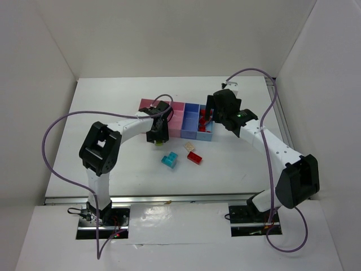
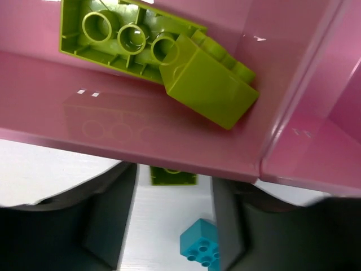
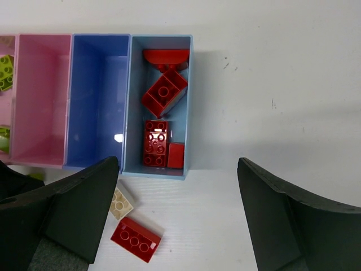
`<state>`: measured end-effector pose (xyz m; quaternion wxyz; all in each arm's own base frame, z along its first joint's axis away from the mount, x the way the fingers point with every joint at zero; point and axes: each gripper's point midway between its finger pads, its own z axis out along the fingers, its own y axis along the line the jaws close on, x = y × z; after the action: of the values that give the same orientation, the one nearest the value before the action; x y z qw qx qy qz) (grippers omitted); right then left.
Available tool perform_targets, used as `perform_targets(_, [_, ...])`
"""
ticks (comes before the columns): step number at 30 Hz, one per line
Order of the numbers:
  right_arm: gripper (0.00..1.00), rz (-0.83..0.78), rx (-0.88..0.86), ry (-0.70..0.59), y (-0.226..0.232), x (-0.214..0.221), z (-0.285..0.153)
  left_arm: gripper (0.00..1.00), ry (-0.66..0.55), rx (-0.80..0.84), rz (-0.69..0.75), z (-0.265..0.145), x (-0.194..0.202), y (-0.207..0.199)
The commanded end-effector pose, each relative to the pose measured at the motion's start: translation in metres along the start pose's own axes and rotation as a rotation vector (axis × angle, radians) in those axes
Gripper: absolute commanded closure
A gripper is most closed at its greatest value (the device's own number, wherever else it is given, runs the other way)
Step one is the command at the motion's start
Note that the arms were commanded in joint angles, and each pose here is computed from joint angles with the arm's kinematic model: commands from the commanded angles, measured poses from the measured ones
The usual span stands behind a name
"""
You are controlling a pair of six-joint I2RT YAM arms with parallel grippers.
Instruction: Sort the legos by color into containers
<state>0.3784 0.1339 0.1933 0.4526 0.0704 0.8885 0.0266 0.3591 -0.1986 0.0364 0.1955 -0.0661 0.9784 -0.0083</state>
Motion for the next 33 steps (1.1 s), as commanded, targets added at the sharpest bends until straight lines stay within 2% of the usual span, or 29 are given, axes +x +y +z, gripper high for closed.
perform_targets(1, [0.07, 0.014, 0.004, -0.017, -0.002, -0.004, -0.007, 0.38, -0.006, -0.013, 0.013, -0.003, -0.004, 0.001])
perform_targets(4, [0.07, 0.014, 0.004, -0.017, -0.003, -0.004, -0.007, 0.38, -0.011, -0.010, 0.011, -0.008, -0.002, 0.003])
perform_targets(6, [0.07, 0.014, 0.004, -0.017, -0.003, -0.004, -0.007, 0.46, -0.019, -0.015, 0.020, -0.010, -0.003, 0.006])
perform_targets(9, [0.07, 0.014, 0.004, -0.017, -0.003, -0.004, -0.007, 0.52, -0.026, -0.022, 0.030, -0.014, -0.004, 0.009])
perform_targets(13, [0.07, 0.011, 0.008, -0.009, -0.004, -0.002, -0.008, 0.69, -0.067, 0.007, 0.019, -0.037, -0.017, 0.005])
perform_targets(18, [0.07, 0.013, 0.005, -0.037, -0.005, -0.012, -0.017, 0.69, -0.197, 0.043, 0.021, -0.082, -0.049, 0.004])
perform_targets(22, [0.10, -0.050, -0.089, 0.032, 0.005, 0.002, -0.026, 0.72, -0.244, 0.013, 0.001, -0.096, -0.085, 0.019])
perform_targets(27, [0.09, -0.150, -0.228, 0.165, 0.029, 0.062, -0.039, 0.72, -0.258, 0.008, -0.026, -0.084, -0.119, 0.027])
perform_targets(29, [0.07, -0.222, -0.280, 0.257, 0.042, 0.102, -0.041, 0.67, -0.227, -0.010, -0.041, -0.063, -0.124, 0.032])
perform_targets(30, [0.07, -0.260, -0.298, 0.286, 0.047, 0.116, -0.042, 0.60, -0.230, -0.008, -0.042, -0.063, -0.130, 0.029])
perform_targets(33, [0.06, -0.388, -0.319, 0.360, 0.055, 0.157, -0.043, 0.29, -0.191, -0.043, -0.033, -0.045, -0.134, 0.038])
